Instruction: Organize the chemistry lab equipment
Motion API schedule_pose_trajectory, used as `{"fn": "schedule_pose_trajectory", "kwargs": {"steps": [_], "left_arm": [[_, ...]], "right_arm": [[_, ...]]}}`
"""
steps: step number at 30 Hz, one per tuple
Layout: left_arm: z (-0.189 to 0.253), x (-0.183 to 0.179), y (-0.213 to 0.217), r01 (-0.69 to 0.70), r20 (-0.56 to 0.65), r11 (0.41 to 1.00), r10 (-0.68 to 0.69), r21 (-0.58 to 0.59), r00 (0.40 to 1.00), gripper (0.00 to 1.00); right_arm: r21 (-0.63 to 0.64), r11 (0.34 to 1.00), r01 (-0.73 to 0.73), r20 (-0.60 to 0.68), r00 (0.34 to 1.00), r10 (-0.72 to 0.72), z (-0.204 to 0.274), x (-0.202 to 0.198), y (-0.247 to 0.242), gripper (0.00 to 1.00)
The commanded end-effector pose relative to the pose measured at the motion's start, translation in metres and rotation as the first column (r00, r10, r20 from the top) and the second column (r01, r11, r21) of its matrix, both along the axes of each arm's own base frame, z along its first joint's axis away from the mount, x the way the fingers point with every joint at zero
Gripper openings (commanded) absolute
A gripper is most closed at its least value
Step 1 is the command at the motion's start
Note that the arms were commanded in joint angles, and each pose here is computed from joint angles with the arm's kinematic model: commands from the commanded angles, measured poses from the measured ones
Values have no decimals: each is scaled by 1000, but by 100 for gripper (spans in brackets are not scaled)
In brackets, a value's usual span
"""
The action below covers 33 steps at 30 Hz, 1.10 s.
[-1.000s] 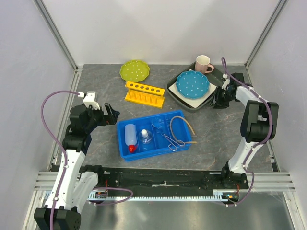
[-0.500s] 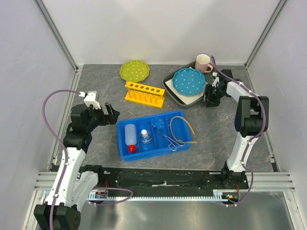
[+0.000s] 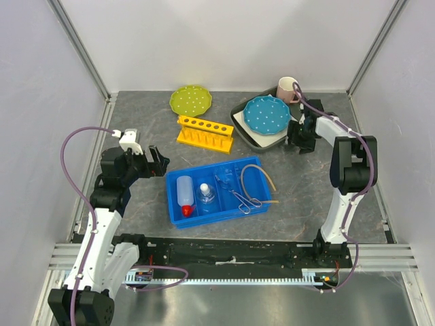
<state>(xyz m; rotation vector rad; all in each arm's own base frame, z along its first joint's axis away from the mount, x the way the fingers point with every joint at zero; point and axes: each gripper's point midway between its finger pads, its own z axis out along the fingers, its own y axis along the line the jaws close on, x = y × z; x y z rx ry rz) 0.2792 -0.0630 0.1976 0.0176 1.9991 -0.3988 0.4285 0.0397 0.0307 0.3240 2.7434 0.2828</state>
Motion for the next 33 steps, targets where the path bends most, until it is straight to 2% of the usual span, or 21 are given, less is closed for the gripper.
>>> {"fn": "schedule_pose_trajectory", "kwargs": {"steps": [1, 7, 17, 24, 33], "left_arm": [[9, 3, 2, 0, 42, 1000, -1, 21, 999, 96], [9, 3, 2, 0, 42, 1000, -1, 21, 999, 96], [12, 0, 1, 9, 56, 1000, -9, 18, 998, 96], [14, 0, -1, 16, 62, 1000, -17, 11, 998, 96], [16, -2, -1, 16, 71, 1000, -17, 8, 997, 95]], "right_arm": [[-95, 994, 51, 113, 993, -40, 11, 23, 12, 75], [-211, 973, 95, 113, 991, -72, 7, 14, -6, 72], [-227, 968, 110, 88, 992, -92, 2, 2, -26, 63], [-166, 962, 217, 75, 975, -207, 2, -6, -66, 51], [-33, 949, 313, 65, 948, -311, 4, -5, -86, 40]]}}
